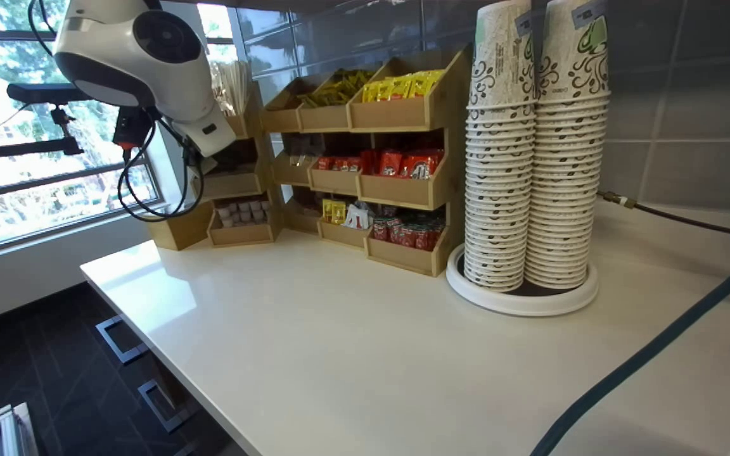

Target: Remove the brown object from the first left rack

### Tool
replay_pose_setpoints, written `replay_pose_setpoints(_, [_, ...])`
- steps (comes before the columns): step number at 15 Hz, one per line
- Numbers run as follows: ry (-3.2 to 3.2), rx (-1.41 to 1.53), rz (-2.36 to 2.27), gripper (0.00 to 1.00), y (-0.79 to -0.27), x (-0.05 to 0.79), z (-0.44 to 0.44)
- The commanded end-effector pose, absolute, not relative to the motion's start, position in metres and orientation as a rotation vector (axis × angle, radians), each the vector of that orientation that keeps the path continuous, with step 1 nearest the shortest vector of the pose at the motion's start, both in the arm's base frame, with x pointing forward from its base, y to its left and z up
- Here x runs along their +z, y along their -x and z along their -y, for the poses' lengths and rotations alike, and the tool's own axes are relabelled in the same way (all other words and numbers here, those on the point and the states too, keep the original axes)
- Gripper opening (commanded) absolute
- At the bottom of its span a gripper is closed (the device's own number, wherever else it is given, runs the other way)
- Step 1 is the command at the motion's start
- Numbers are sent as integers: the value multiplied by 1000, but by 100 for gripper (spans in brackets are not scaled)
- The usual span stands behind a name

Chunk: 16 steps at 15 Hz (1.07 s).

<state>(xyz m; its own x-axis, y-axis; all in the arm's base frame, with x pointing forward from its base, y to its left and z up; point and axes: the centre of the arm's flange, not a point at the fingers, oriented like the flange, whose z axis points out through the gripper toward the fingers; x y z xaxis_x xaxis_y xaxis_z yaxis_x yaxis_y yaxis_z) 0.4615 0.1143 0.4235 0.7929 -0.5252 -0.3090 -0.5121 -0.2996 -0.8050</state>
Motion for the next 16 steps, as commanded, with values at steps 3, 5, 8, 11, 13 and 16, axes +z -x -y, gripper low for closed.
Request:
replay_pose_setpoints(3, [2025, 16, -718, 0, -419, 440, -84])
replay_pose_setpoints(5, [2110, 36, -778, 0, -406, 436, -70])
replay_pose_setpoints(8, [2232, 66, -862, 0, -391, 430, -51])
replay_pose_setpoints(11, [2360, 121, -941, 0, -382, 421, -37])
replay_pose_setpoints(13, [2441, 185, -977, 0, -378, 414, -31])
replay_pose_setpoints(16, [2533, 201, -1026, 0, -379, 403, -26])
